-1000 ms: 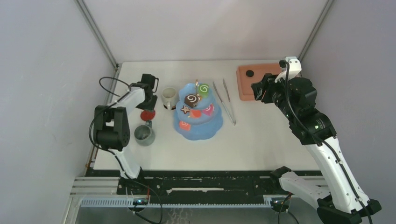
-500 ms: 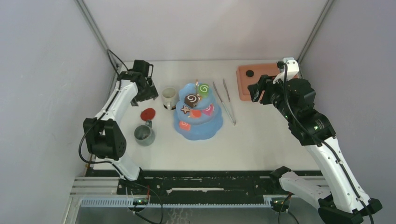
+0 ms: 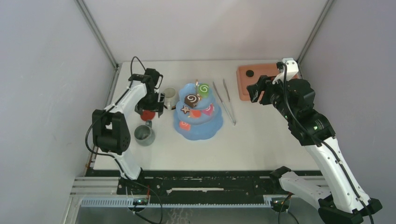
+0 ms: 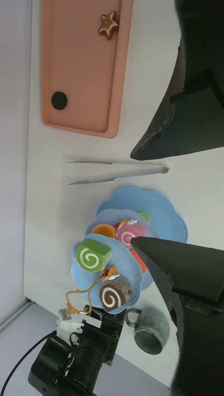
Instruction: Serve the afternoon tea
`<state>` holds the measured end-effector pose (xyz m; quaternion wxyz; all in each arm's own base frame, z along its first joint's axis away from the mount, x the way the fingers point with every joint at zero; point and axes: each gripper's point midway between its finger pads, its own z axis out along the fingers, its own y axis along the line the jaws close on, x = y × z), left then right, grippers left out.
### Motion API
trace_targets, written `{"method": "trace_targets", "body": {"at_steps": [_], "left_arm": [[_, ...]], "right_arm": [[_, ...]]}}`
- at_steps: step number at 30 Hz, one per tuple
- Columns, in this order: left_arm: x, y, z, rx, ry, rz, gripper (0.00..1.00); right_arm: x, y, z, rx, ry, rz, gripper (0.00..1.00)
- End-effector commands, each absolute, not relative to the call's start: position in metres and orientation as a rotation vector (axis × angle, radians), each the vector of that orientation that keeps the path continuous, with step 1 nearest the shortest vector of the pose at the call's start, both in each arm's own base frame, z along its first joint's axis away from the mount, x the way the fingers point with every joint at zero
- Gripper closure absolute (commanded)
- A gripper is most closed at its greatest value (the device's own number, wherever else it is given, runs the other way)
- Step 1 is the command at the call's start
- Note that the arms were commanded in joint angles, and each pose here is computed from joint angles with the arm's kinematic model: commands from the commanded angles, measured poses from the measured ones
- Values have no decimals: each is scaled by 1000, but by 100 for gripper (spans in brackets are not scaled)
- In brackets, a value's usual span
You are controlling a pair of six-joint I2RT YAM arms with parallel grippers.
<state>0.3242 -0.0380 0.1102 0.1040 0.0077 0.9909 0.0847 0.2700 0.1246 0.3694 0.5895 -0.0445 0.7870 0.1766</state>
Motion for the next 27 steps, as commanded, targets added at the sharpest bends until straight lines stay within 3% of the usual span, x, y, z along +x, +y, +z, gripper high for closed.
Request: {"method": "trace_targets", "body": {"at_steps": [1, 6, 11, 15, 22, 27], "left_arm": [[317, -31, 103, 76, 2955, 169, 18], [313, -30, 88, 68, 2985, 36, 34], [301, -29, 74, 50, 3009, 46, 39], [302, -26, 69, 34, 3012, 75, 49], [308, -14, 66, 1, 3004, 189, 85], [306, -13, 66, -17, 3004, 196, 70]], "right_arm": [[267, 126, 383, -110, 1779, 434, 30], [268, 127, 382, -110, 1786, 436, 30], [273, 131, 381, -112, 1803, 434, 30], [277, 135, 383, -118, 1808, 439, 30], [280, 139, 379, -125, 1822, 445, 30], [281, 131, 381, -107, 1813, 417, 29]]}}
